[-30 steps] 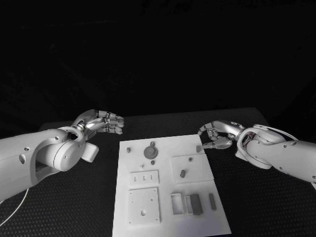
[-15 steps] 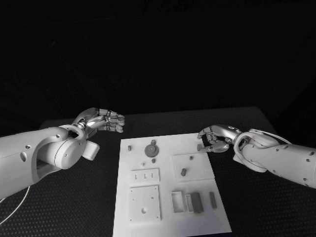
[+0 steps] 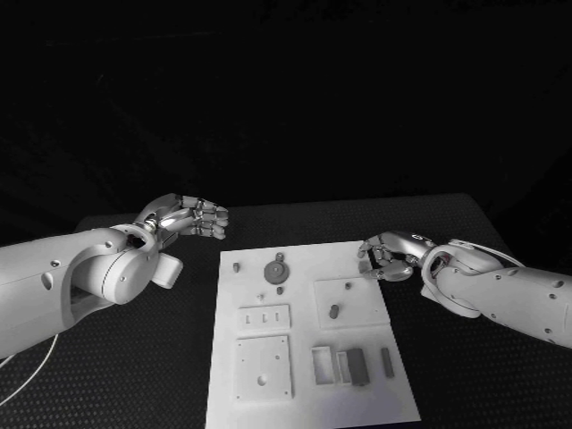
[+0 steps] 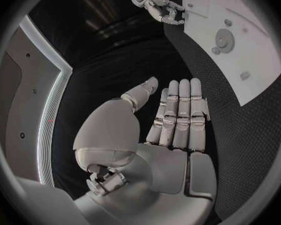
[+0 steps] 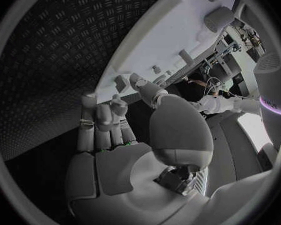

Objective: Assemble the parts on the task board

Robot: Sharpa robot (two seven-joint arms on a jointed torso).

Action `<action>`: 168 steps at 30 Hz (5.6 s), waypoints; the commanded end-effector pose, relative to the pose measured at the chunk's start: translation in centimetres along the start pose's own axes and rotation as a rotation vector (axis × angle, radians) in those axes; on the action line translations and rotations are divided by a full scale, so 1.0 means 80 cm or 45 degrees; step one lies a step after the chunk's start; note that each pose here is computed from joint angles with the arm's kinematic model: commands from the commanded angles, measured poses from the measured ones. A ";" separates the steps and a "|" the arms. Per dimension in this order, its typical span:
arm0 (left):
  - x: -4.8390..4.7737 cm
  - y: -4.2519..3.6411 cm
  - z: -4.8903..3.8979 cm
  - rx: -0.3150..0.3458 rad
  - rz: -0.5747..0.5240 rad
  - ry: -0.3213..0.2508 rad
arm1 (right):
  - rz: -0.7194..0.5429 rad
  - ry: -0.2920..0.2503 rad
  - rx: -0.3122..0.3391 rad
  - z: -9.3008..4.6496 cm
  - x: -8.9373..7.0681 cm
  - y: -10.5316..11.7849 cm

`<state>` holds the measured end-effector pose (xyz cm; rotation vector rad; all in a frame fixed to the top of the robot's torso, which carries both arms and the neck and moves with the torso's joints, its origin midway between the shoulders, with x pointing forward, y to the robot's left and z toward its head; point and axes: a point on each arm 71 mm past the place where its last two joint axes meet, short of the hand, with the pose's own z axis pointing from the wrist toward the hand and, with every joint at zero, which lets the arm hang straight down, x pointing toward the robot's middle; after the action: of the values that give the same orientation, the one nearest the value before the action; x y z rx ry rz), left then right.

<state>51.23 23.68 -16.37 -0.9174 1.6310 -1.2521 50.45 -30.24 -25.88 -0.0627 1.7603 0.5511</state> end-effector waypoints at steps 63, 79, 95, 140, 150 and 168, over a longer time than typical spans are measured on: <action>0.001 -0.0015 -0.001 0.014 -0.003 0.019 | -0.086 0.042 -0.011 0.008 0.014 0.005; 0.001 -0.0014 -0.001 0.013 -0.003 0.021 | -0.098 -0.031 -0.012 0.010 0.012 0.010; 0.004 0.0014 0.000 -0.028 0.017 0.063 | -0.108 -0.073 -0.067 0.011 0.000 0.032; 0.120 0.0276 0.016 -0.430 0.237 0.348 | -0.054 -0.069 -0.358 0.058 -0.008 0.242; 0.120 0.0274 0.017 -0.432 0.225 0.337 | -0.050 -0.061 -0.377 0.058 -0.006 0.251; 0.119 0.0248 0.017 -0.406 0.160 0.301 | -0.042 -0.043 -0.393 0.064 -0.001 0.264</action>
<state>49.05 15.35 -20.57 -0.8558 2.1026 -1.0241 48.24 -9.74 -19.54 -0.2803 1.6134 0.7913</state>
